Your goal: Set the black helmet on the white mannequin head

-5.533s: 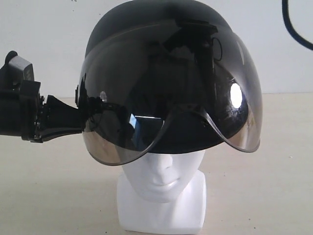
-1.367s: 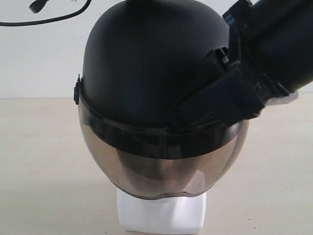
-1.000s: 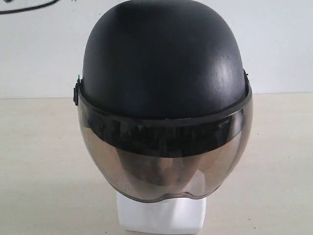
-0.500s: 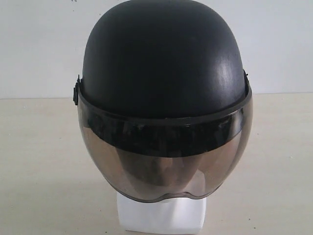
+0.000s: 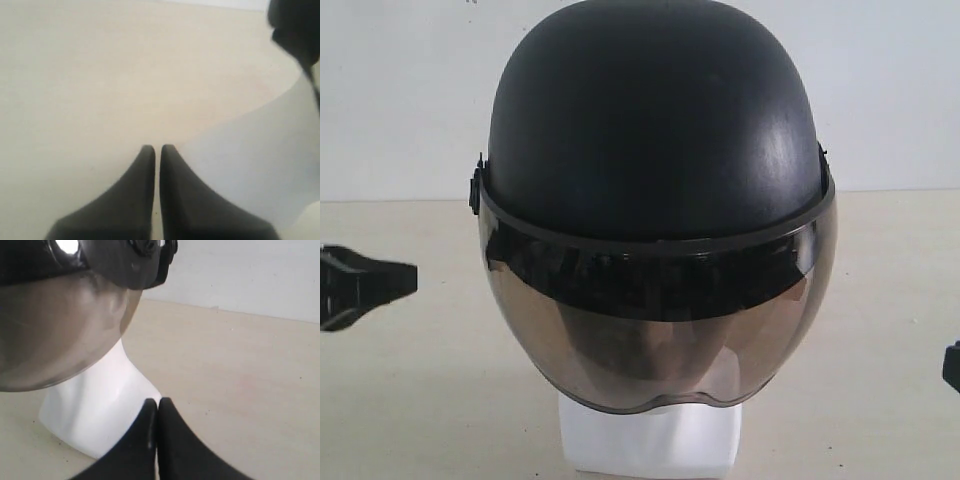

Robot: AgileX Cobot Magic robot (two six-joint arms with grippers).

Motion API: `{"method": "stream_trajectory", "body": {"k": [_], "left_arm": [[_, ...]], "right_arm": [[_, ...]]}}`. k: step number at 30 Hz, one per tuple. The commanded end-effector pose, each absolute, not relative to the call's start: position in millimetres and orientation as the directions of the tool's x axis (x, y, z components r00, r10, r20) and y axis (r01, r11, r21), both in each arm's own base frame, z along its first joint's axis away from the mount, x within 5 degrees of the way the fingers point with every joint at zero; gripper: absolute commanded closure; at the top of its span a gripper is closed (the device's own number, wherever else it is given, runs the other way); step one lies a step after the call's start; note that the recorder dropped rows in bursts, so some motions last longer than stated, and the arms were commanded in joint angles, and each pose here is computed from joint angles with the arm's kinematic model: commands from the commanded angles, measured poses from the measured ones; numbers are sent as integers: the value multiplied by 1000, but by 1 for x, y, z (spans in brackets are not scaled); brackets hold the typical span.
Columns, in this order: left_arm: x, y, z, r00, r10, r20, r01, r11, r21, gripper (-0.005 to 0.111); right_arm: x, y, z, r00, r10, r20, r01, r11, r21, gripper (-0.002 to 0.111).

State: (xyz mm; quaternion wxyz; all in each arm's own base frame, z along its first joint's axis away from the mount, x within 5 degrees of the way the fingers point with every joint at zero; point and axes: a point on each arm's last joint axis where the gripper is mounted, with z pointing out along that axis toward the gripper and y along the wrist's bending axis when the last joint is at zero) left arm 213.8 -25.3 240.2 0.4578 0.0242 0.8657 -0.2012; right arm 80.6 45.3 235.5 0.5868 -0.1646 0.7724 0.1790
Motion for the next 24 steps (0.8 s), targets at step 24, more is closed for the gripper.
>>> {"method": "stream_trajectory", "body": {"k": [24], "left_arm": [[204,-24,225,-610,-167,-774,181,922,-342,102]], "right_arm": [[70,21,250,-100,171,-980,-297,935,194,109]]}}
